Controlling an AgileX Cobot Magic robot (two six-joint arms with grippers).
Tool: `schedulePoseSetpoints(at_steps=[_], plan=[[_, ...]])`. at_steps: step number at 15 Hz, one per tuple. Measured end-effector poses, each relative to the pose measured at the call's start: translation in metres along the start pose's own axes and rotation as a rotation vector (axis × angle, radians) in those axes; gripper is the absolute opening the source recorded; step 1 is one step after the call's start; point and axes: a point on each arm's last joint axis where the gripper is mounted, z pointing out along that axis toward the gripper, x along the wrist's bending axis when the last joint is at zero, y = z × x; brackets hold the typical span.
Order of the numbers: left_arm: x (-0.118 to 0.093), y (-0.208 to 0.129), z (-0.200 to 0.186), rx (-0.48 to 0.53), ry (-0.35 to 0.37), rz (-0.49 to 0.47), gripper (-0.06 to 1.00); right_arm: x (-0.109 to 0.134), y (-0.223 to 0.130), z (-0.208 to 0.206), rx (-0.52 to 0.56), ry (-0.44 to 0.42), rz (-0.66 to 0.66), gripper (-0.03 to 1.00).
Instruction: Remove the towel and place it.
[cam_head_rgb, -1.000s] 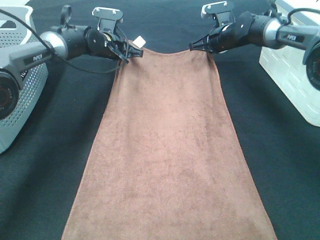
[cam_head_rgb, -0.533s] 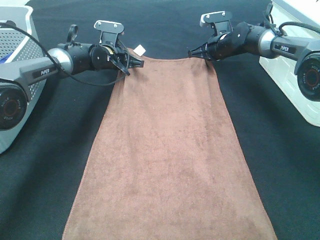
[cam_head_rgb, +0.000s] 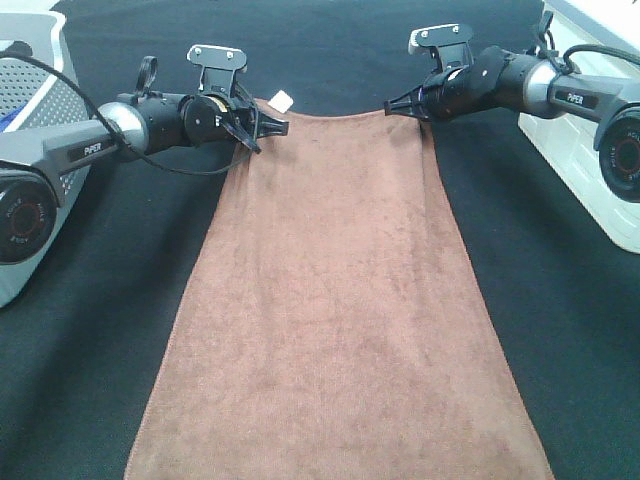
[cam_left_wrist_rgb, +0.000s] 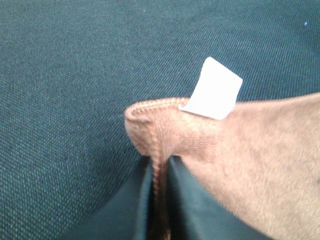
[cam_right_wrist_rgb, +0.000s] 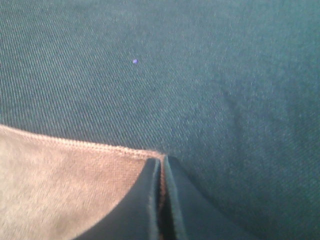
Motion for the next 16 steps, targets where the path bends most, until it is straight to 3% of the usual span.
schedulePoseSetpoints(at_steps=[3,5,6,8,10,12,16], plan=[[0.000,0.001,0.000,-0.014,0.001,-0.006,0.29,-0.001,0.001,0.000,-0.007,-0.005,0.002,0.00],[0.000,0.001,0.000,-0.014,0.001,-0.006,0.34,-0.004,0.000,0.000,-0.008,-0.009,0.005,0.06],[0.000,0.001,0.000,-0.014,0.001,-0.006,0.35,-0.005,0.001,0.000,-0.014,-0.012,0.006,0.14],[0.000,0.001,0.000,-0.011,0.000,-0.006,0.37,-0.006,0.001,0.000,-0.029,-0.021,0.007,0.39],[0.000,0.001,0.000,-0.010,0.000,-0.006,0.49,-0.007,-0.006,0.004,-0.016,-0.022,0.011,0.55],[0.001,-0.001,0.000,0.008,0.001,-0.007,0.59,-0.007,-0.012,0.006,-0.002,-0.018,0.012,0.58],[0.019,-0.006,0.001,0.032,0.026,-0.036,0.61,-0.005,-0.015,0.006,0.037,-0.002,0.006,0.59]])
